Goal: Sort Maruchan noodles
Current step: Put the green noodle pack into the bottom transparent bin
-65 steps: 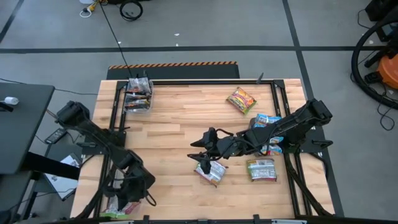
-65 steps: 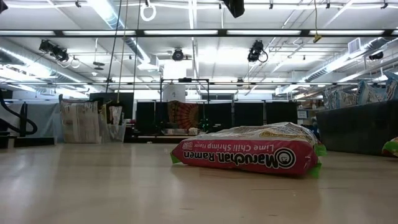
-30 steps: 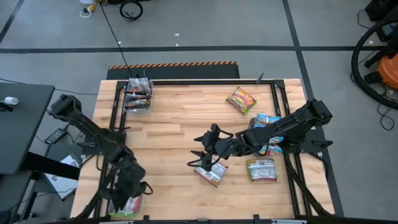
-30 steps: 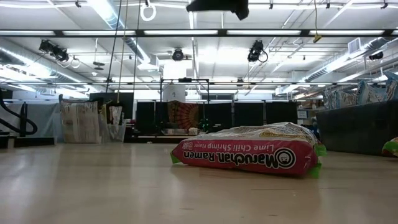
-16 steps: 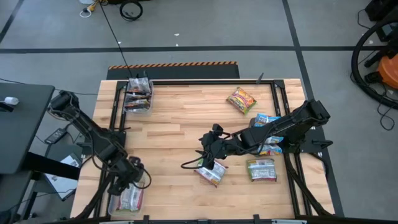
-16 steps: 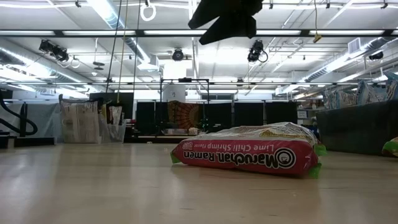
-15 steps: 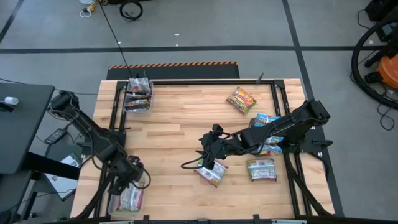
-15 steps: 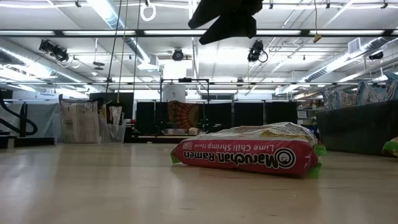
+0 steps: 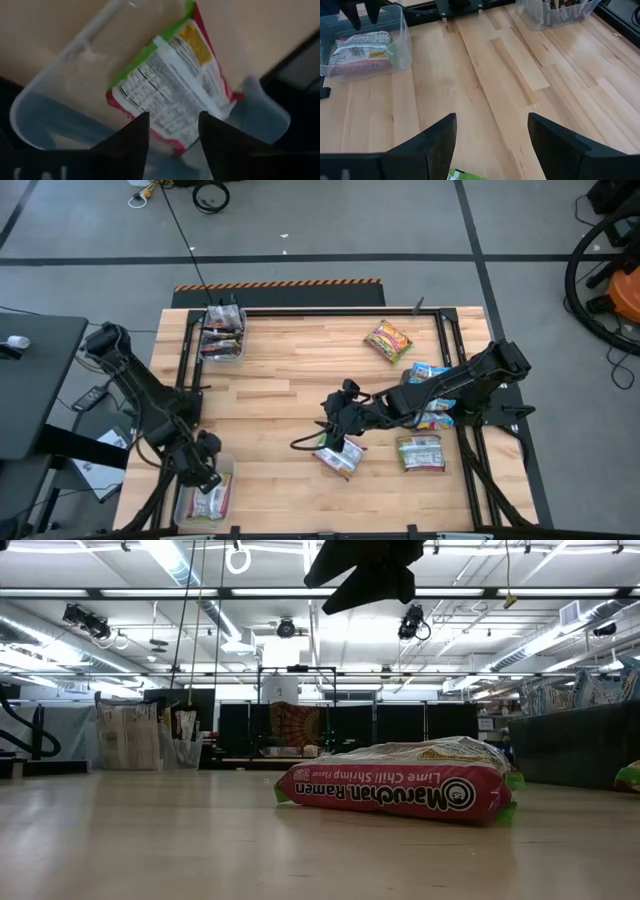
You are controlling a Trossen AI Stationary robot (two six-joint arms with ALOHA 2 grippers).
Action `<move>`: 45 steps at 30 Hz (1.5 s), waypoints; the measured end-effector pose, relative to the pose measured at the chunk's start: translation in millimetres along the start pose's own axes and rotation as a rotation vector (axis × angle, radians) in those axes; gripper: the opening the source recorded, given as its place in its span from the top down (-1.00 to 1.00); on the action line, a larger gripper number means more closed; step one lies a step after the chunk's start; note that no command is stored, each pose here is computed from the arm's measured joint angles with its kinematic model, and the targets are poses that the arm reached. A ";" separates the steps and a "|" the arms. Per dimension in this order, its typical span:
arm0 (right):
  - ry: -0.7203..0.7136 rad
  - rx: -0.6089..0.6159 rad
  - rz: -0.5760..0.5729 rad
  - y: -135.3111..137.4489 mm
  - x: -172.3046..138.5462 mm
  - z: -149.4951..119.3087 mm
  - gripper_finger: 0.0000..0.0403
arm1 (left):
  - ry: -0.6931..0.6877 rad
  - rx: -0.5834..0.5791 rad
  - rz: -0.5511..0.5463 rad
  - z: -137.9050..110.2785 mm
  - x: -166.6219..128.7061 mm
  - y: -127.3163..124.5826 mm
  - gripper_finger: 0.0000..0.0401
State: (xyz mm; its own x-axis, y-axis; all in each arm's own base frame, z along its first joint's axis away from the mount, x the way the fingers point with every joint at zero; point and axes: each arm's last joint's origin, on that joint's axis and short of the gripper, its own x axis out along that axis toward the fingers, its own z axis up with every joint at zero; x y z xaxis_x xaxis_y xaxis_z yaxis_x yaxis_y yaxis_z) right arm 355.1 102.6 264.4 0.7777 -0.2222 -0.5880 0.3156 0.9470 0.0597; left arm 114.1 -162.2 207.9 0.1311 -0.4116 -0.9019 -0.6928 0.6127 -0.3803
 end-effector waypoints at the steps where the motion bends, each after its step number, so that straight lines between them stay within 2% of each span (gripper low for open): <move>1: 0.001 0.000 -0.002 -0.5 0.2 0.1 -0.24 | -0.014 -0.041 -0.004 -1.1 0.2 0.0 0.16; 4: 0.002 0.003 -0.008 -2.6 1.3 0.8 -0.24 | -0.014 -0.116 -0.034 -1.8 1.2 -3.3 0.23; 9: 0.019 0.008 0.014 -5.3 3.1 1.8 -0.24 | 0.043 -0.149 -0.034 -5.1 10.3 -19.5 0.36; 11: 0.024 0.005 0.023 -5.4 3.3 1.7 -0.24 | 0.042 -0.156 0.001 -5.1 13.3 -25.6 0.40; 15: 0.032 -0.054 0.039 -4.8 3.2 1.2 -0.24 | -0.004 -0.257 0.139 3.5 14.5 -27.1 0.43; 18: 0.048 -0.124 0.070 -4.8 3.4 0.6 -0.24 | -0.022 -0.319 0.152 10.2 12.1 -28.6 0.42; 23: 0.093 -0.226 0.116 -7.9 4.9 -1.3 -0.24 | -0.058 -0.405 0.130 18.4 11.5 -30.9 0.28; 26: 0.156 -0.286 0.164 -8.7 4.4 -6.3 -0.24 | -0.047 -0.467 0.181 17.4 13.7 -26.3 0.13; 31: 0.292 -0.419 0.223 -3.8 -3.1 -22.7 -0.24 | -0.051 -0.476 0.247 18.6 22.2 -19.3 -0.05; 36: 0.374 -0.521 0.253 1.9 -11.0 -34.7 -0.24 | -0.047 -0.510 0.262 23.9 33.9 -23.1 -0.06; 45: 0.404 -0.555 0.262 6.3 -15.9 -40.6 -0.24 | -0.018 -0.532 0.284 28.8 51.2 -27.8 -0.01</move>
State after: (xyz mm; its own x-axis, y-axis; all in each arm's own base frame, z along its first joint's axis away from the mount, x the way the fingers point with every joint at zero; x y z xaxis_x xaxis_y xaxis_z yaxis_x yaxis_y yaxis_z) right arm 322.7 121.5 241.3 0.4951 0.0286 -0.8684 -0.2580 0.9592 -0.1155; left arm 160.5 -180.9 166.4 -0.1027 -0.2669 -0.9582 -0.9615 0.2736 0.0269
